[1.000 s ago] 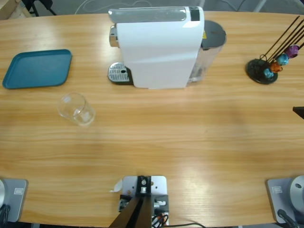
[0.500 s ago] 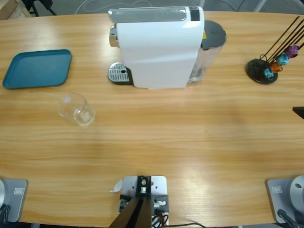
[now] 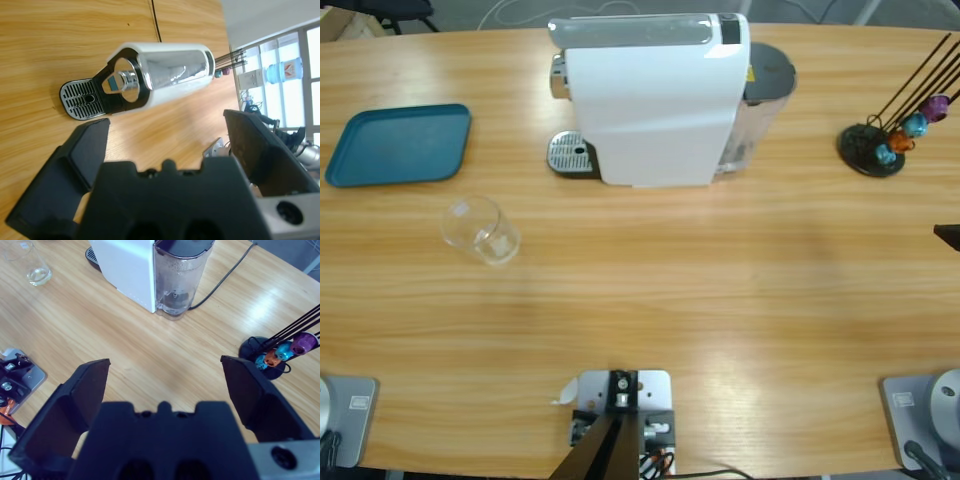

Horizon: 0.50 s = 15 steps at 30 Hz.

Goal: Pour coffee

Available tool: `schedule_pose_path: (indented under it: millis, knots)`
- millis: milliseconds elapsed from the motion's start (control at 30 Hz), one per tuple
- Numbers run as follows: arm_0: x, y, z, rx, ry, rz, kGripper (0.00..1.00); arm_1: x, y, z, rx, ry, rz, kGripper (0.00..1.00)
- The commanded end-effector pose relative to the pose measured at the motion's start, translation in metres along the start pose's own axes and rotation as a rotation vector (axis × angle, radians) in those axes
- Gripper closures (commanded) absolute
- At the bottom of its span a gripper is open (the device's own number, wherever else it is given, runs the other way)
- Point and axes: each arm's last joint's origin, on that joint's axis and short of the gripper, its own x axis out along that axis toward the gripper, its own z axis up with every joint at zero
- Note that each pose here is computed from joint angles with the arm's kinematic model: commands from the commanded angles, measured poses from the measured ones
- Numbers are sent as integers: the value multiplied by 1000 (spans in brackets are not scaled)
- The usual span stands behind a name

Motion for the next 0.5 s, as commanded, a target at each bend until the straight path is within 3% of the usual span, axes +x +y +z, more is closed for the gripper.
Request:
schedule_pose_path:
  millis: [33,167,500]
  knots:
    - [66,34,23,-95,102,14,13,10,-1,-4,15,48,-18,0]
    - [81,41,26,-119,134,14,21,10,-1,-3,14,52,-18,0]
    - [111,32,43,-107,152,-8,161,11,-1,-3,14,52,-18,0]
